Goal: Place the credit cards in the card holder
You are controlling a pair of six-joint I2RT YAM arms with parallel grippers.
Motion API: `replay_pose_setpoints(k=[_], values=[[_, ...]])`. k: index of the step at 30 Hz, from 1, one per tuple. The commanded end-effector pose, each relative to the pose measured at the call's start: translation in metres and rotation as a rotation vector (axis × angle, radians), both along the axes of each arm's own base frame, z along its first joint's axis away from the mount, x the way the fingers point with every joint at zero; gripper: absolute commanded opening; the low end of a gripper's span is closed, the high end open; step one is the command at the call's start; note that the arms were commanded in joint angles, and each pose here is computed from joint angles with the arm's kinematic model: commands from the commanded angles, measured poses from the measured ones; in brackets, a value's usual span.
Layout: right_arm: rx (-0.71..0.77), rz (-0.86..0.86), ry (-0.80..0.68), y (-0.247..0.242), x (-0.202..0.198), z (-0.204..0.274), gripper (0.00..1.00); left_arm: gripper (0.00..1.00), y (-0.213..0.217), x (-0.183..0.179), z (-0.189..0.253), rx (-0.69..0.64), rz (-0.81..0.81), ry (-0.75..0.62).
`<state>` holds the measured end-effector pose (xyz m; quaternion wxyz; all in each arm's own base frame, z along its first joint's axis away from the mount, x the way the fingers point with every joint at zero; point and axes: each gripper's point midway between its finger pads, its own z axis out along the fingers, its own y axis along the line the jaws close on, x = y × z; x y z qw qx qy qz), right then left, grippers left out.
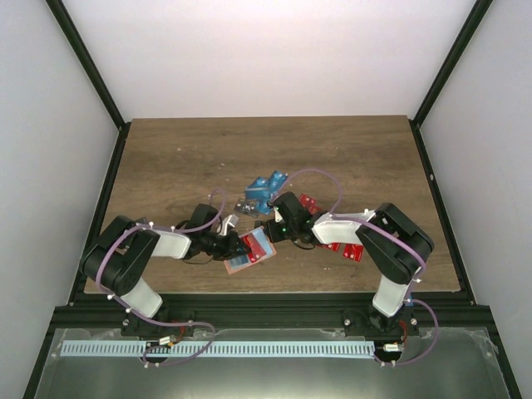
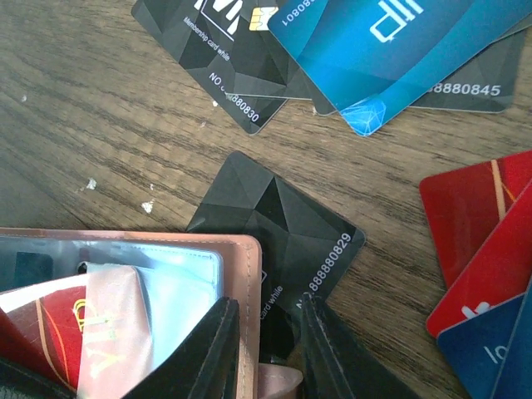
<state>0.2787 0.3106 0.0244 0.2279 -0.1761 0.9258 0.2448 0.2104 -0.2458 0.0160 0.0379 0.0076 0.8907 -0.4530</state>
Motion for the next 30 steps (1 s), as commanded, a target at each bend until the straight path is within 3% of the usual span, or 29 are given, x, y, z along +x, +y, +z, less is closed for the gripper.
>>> replay_pose_setpoints(k=[1,30], values=[[-0.079,0.011,0.137,-0.02,-0.031,-0.037,0.23,0.04,0.026,-0.034,-0.038,0.166,-0.026,0.158],[-0.086,0.021,0.137,-0.017,-0.035,-0.06,0.23,0.04,0.042,-0.043,-0.033,0.28,-0.074,0.285]])
